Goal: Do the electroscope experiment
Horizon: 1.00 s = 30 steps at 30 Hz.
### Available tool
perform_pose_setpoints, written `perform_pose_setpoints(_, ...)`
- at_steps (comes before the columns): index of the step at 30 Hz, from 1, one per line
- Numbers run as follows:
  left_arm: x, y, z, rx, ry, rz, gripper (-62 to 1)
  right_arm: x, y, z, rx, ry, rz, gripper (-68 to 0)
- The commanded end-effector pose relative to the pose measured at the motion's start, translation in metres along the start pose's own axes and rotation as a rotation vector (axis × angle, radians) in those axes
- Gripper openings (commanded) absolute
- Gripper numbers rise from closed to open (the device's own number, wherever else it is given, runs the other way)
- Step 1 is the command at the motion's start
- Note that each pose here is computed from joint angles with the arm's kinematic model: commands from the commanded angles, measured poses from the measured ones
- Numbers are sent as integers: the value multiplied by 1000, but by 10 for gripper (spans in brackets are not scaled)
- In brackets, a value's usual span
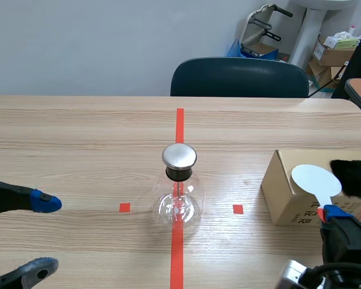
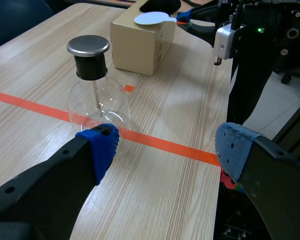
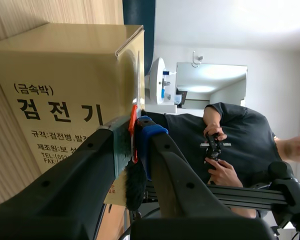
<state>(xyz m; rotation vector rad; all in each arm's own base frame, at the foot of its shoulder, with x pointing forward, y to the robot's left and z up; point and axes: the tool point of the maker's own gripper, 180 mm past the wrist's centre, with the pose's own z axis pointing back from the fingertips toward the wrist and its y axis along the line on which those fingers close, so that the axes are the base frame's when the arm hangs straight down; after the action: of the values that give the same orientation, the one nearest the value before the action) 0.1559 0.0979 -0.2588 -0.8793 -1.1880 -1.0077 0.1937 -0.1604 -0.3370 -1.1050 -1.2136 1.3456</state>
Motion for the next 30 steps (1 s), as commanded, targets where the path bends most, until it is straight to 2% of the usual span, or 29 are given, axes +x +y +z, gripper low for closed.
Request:
perform_pose_setpoints(1, 10, -4, -4, -15, -40, 5, -176, -3, -14, -5, -75, 15, 23, -669)
perform_pose_setpoints(13, 29, -11, -5, -52, -81, 17, -176, -3, -9, -6, -63, 16, 18, -663)
perform_pose_setpoints(14, 29, -11, -5, -55, -81, 21, -176, -3, -9, -6, -65, 16, 18, -639)
perform_pose_setpoints(16, 29, -11, -5, -55, -81, 21, -176, -3, -9, -6, -65, 16, 18, -527)
perform_pose_setpoints(22, 29, -11, -5, -55, -81, 21, -176, -3, -8, -6, -62, 14, 21, 1)
perform_pose_setpoints(30, 29, -11, -5, -55, -81, 21, -176, -2, -8, -6, -60, 10, 25, 4)
